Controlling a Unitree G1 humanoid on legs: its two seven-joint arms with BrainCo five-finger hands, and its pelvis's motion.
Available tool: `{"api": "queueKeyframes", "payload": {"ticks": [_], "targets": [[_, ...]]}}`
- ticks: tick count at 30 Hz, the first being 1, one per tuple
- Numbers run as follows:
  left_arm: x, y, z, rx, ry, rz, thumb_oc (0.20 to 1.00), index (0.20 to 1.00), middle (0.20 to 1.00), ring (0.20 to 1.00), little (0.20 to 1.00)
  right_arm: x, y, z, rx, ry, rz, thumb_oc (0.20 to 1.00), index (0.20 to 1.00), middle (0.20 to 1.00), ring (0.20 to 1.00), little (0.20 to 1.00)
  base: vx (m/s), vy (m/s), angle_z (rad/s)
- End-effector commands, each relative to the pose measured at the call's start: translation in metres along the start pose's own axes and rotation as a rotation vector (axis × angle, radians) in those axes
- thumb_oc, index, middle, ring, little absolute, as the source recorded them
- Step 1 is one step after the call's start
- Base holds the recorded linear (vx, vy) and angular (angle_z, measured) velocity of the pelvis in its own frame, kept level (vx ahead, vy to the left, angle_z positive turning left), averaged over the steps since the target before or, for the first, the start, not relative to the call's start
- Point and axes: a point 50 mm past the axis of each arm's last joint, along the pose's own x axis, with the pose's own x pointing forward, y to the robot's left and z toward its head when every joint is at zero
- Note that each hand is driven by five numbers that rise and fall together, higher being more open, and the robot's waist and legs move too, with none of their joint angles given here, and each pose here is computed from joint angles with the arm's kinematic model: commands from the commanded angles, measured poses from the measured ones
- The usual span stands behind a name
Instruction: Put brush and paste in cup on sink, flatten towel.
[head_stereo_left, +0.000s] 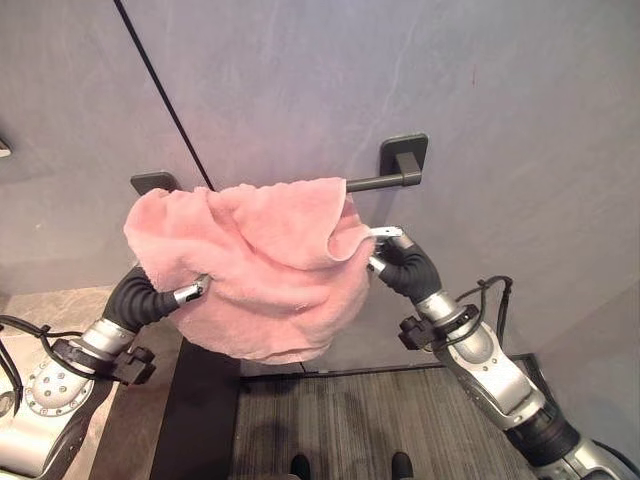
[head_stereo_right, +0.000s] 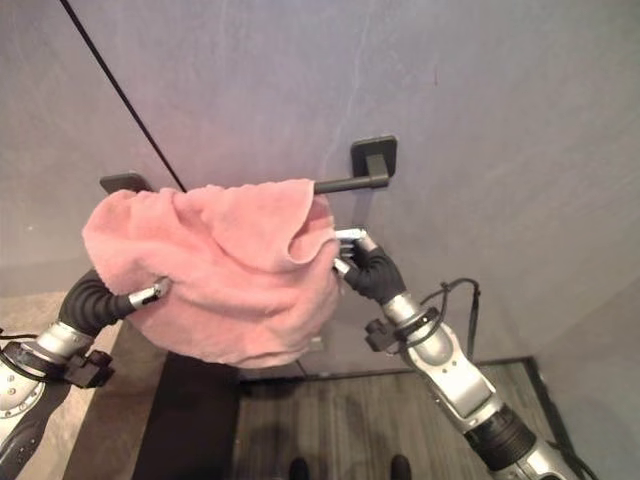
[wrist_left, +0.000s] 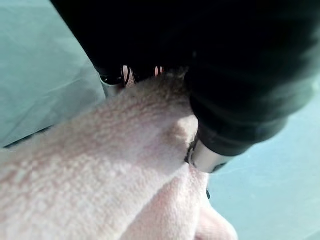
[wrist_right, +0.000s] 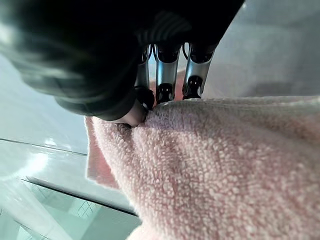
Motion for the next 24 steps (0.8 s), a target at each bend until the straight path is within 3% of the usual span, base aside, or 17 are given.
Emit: {"api": "queueKeyframes", "payload": {"ticks": [1, 5, 9, 13, 22, 23, 24], "targets": [[0.005, 0.007, 0.011, 0.051, -0.03, -0.033, 0.2, 0.2, 0.2, 0.2, 0.2, 0.008, 0.009, 0.025, 0.034, -0.166, 0.033, 0.2, 0.2, 0.2, 0.2, 0.2, 0.0, 0.0, 0.0], [0.005, -0.005, -0.015, 0.008, 0.079, -0.1, 0.2, 0.2, 0.2, 0.2, 0.2, 0.002, 0.012, 0.015, 0.045, -0.114, 0.032, 0.2, 0.2, 0.2, 0.2, 0.2, 0.0, 0.0, 0.0], [-0.008, -0.014, -0.064, -0.047, 0.285, -0.1, 0.2, 0.2, 0.2, 0.2, 0.2, -0.007, 0.016, -0.017, 0.076, 0.043, 0.029, 0.2, 0.2, 0.2, 0.2, 0.2, 0.0, 0.0, -0.02], [-0.013, -0.022, -0.088, -0.094, 0.367, -0.074, 0.2, 0.2, 0.2, 0.2, 0.2, -0.013, 0.02, -0.041, 0.081, 0.159, 0.021, 0.2, 0.2, 0.2, 0.2, 0.2, 0.0, -0.002, -0.06], [-0.014, -0.027, -0.102, -0.089, 0.409, -0.046, 0.2, 0.2, 0.2, 0.2, 0.2, -0.011, 0.023, -0.05, 0.053, 0.207, 0.044, 0.2, 0.2, 0.2, 0.2, 0.2, 0.0, -0.001, -0.01], [-0.015, -0.025, -0.102, -0.082, 0.411, -0.036, 0.2, 0.2, 0.2, 0.2, 0.2, -0.01, 0.023, -0.051, 0.051, 0.207, 0.049, 0.209, 0.209, 0.209, 0.209, 0.209, 0.0, -0.006, 0.04], [-0.016, -0.023, -0.102, -0.072, 0.413, -0.03, 0.2, 0.2, 0.2, 0.2, 0.2, -0.009, 0.023, -0.051, 0.054, 0.209, 0.052, 0.385, 0.385, 0.385, 0.385, 0.385, 0.0, -0.004, 0.03]]}}
